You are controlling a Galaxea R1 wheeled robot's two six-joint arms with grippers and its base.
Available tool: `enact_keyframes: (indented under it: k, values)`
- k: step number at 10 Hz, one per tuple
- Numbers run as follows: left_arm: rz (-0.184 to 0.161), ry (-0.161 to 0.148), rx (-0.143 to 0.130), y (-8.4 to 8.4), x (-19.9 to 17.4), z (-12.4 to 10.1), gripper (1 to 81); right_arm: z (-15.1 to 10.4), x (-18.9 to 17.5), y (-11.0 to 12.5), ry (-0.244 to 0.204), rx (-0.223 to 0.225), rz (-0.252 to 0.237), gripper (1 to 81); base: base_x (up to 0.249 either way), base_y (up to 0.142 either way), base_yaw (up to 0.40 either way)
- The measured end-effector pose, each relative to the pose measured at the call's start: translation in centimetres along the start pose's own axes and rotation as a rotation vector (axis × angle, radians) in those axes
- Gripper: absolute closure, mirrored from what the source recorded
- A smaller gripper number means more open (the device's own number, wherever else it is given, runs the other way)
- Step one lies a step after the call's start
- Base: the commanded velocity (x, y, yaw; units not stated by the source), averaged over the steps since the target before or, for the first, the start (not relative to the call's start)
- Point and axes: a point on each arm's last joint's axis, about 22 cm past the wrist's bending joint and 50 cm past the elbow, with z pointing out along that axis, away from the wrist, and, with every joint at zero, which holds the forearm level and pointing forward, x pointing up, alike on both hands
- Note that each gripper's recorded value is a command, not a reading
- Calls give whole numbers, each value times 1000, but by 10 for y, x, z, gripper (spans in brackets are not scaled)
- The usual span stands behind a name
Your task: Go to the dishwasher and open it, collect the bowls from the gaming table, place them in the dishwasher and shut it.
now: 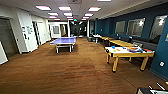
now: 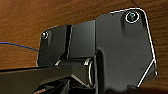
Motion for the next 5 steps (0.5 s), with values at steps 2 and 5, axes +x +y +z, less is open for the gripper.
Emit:
enact_keyframes:
  k: [2, 5]
  values:
    - [-1, -1, -4, 4, -1, 1, 10, -1, -5, 6, -8, -14, 1, 10, 248, 0, 0]
    - [-1, 0, -3, 3, 0, 1, 10, 0, -6, 6, -9, -17, 0, 10, 249, 0, 0]
